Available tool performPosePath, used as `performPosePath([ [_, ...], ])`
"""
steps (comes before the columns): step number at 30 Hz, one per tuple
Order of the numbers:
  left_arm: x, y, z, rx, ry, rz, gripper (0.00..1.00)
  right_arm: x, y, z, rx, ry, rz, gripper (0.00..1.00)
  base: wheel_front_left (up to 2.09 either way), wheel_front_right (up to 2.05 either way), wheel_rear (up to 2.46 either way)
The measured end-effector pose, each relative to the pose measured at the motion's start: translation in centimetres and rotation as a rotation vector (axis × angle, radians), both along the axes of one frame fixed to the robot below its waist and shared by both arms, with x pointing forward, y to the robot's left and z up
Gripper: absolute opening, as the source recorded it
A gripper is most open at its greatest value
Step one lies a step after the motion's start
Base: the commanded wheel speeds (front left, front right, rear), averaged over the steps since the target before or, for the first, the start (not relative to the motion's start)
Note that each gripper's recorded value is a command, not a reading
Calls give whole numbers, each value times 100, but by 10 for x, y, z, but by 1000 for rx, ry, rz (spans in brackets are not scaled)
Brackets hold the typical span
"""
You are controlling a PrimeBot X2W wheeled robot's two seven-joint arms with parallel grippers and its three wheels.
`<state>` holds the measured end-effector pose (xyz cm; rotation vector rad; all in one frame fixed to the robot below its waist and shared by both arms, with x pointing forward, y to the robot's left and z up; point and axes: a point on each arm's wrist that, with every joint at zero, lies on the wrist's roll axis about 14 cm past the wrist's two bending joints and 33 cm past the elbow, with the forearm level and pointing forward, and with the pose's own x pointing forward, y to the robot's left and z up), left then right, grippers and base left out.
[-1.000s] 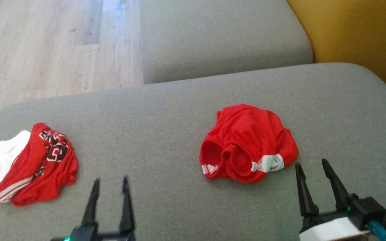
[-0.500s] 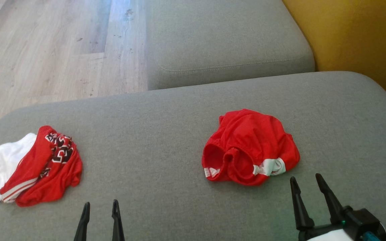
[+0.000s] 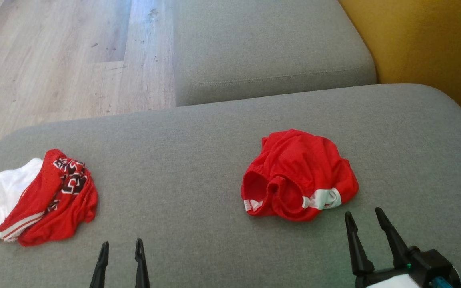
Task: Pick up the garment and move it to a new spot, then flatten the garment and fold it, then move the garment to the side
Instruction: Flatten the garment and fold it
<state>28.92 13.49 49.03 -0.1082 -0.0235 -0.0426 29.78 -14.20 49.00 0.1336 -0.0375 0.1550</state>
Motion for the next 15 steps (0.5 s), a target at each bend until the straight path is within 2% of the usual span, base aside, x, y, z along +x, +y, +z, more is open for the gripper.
performPosePath([
  [15, -1, -5, -2, 1, 8, -15, 100, 0, 1, -1, 0, 3, 5, 100, 0, 0, 0],
])
